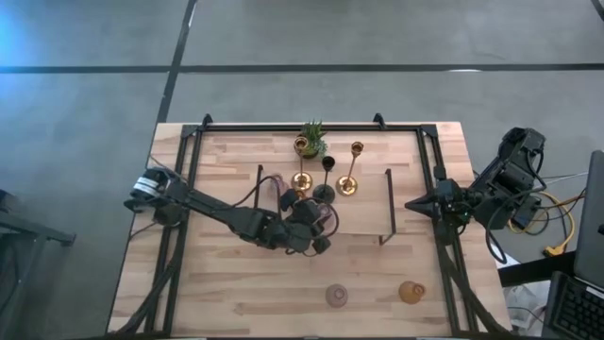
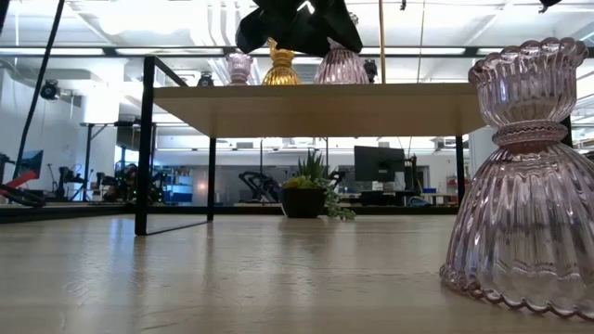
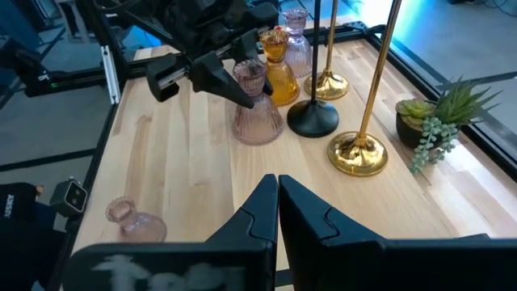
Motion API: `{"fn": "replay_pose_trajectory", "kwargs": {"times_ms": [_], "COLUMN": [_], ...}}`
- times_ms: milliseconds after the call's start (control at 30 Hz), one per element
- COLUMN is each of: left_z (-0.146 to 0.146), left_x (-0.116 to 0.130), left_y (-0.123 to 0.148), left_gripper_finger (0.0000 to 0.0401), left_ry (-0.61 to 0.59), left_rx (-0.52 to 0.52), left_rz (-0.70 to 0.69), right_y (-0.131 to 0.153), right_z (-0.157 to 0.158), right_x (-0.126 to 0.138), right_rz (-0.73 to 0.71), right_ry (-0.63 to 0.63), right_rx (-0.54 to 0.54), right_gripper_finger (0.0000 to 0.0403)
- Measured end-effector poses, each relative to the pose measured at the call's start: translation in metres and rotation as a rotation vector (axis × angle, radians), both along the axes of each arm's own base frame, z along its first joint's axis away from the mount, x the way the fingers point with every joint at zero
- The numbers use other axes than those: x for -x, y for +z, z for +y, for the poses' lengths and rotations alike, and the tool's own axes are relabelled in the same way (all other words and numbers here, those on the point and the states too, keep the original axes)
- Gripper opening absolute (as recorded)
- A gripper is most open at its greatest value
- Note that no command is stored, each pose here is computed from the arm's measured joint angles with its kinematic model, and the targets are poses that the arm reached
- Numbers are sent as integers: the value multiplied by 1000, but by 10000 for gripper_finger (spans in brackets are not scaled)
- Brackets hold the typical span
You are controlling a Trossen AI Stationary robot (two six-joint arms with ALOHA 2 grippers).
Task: Pick & Place candle stick holders
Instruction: Put the left pink glass candle holder on the shelf
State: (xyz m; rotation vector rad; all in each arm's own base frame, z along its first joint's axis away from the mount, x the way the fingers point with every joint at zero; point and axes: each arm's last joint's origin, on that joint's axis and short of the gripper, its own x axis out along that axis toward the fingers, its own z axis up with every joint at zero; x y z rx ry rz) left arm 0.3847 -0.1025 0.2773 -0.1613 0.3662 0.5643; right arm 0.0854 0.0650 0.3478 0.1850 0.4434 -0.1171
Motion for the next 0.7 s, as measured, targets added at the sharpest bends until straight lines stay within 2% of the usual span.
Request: {"fn": "replay_pose_trajectory", "kwargs": {"times_ms": [467, 700], "left_z": [3, 3], "left_x": [-3, -3], "left_y": [-4, -5], "left_gripper_finger": [127, 157], "left_ry": [10, 11], "left_rx": [0, 4], "left_rz": [8, 9], "right_y": [0, 0], "right_z": [0, 0], "right_x": [0, 0], "right_rz": [0, 0], "right_ry": [0, 1], "right_rx": [0, 0], "right_gripper_finger": [8, 8]}}
